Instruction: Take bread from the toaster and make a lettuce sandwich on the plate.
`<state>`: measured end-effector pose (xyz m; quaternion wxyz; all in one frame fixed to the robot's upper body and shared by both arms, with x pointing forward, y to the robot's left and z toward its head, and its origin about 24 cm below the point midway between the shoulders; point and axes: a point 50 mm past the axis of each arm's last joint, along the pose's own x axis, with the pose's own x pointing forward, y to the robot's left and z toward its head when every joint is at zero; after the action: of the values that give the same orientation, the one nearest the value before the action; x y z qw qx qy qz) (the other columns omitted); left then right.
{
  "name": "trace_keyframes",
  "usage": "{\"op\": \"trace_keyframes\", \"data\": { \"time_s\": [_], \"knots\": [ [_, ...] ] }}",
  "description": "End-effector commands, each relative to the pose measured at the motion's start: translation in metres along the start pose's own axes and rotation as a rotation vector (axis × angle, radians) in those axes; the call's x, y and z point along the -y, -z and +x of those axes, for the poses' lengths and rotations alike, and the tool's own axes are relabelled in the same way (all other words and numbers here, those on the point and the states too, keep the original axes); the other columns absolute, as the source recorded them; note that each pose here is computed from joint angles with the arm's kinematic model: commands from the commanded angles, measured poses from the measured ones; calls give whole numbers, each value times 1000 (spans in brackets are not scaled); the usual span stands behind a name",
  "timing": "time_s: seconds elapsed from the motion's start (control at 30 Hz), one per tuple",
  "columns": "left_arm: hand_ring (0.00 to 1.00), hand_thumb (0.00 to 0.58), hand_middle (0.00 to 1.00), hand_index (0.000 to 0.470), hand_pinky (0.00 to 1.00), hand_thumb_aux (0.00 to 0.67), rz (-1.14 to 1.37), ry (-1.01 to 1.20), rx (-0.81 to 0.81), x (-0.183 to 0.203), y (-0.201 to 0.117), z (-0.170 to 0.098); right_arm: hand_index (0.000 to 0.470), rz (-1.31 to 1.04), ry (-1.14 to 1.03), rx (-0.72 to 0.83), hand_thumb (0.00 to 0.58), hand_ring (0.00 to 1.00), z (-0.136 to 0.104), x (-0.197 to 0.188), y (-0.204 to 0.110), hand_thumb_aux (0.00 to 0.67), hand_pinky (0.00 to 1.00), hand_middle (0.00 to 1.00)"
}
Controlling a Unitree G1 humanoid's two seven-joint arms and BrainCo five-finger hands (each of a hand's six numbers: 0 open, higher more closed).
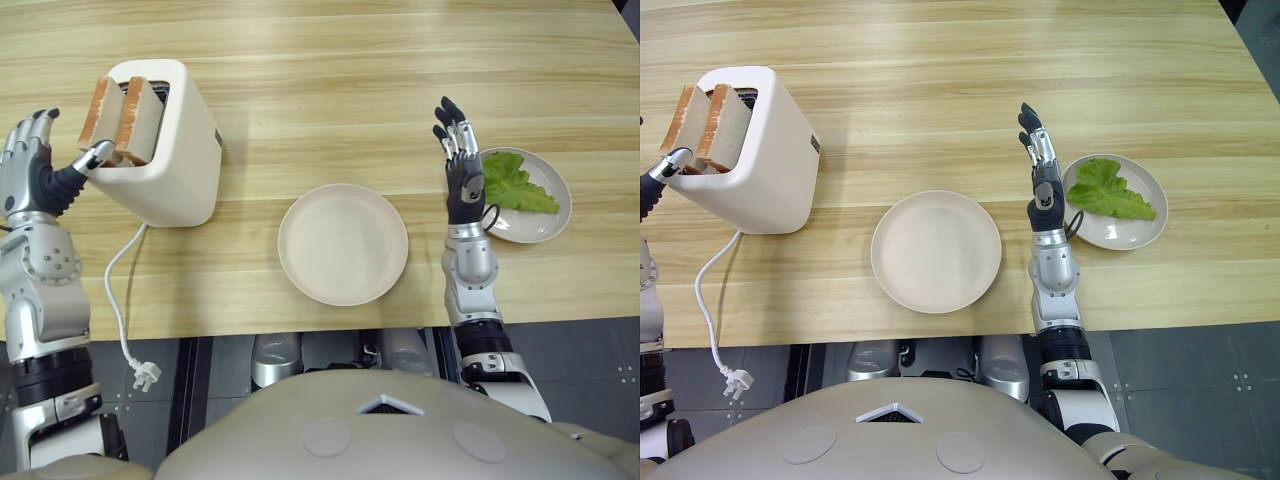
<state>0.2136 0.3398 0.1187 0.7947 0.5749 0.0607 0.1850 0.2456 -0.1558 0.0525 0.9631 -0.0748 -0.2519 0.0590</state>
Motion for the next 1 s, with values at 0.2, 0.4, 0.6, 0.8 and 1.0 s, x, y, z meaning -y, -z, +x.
{"op": "trace_keyframes", "data": {
  "time_s": [0.2, 0.4, 0.6, 0.8, 1.0],
  "knots": [
    [0, 470, 0, 260, 0, 378, 0, -2, -6, -1, -4, 7, 0, -10, 8, -16, 0, 0, -4, 3, 3, 0, 0, 0],
    [0, 485, 0, 274, 0, 399, -11, -5, -18, 1, -3, 7, 0, -13, 8, -15, 0, 0, -5, 4, 3, 0, 0, 0],
    [0, 485, 0, 274, 0, 399, -21, 26, 17, 12, -13, 6, 0, -16, 7, -16, 0, 0, -5, 5, 3, 0, 0, 0],
    [0, 484, 0, 272, 0, 397, -62, 83, 53, 29, -24, 4, 0, -18, -2, -14, 0, 0, -4, 4, 3, 0, 0, 0],
    [0, 509, 0, 299, 0, 436, -51, 16, 70, 17, -27, 7, 0, -20, -3, -14, 0, 0, -5, 3, 3, 0, 0, 0]
  ]
}}
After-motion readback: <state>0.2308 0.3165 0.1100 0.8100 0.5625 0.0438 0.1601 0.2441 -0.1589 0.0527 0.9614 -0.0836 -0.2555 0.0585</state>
